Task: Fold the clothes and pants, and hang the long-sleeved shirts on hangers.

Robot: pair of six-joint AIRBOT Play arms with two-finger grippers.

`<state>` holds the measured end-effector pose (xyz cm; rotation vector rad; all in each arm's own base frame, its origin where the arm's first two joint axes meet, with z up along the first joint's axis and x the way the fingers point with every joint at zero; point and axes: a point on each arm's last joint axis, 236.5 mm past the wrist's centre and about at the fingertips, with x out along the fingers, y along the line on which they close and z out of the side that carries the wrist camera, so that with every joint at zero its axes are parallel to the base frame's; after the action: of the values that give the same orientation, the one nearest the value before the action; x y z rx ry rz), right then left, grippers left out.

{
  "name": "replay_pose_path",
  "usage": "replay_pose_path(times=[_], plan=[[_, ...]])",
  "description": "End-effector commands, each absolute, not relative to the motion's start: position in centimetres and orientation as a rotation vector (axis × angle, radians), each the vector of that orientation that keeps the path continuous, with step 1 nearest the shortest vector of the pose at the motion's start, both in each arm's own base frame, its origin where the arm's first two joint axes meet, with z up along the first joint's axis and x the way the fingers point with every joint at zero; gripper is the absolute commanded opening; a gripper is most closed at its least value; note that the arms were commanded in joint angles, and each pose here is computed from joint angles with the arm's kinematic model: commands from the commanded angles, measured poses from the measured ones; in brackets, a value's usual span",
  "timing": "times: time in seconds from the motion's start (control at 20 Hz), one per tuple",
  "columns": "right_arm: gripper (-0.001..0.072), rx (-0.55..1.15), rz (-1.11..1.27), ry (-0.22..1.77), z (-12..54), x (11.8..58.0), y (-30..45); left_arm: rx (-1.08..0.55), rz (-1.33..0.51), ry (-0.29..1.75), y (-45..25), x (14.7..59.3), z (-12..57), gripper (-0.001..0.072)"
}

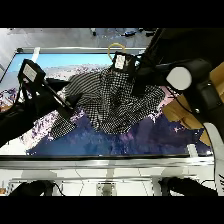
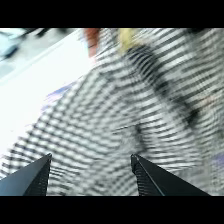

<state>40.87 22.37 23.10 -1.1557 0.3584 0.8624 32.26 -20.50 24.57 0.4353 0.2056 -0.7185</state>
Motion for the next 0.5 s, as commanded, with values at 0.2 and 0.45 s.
replay_pose_path(times=[0.2,0.45], plan=[[0.004,-1.191,1.06,0.266,25.1,35.1,23.6,0.634,-0.654,0.235,-18.2,35.7,21.7,0.0579],[0.0041,-1.192,1.109,0.274,24.6,34.2,23.9,0.613,-0.619,0.185,-18.2,36.7,22.8,0.0503]])
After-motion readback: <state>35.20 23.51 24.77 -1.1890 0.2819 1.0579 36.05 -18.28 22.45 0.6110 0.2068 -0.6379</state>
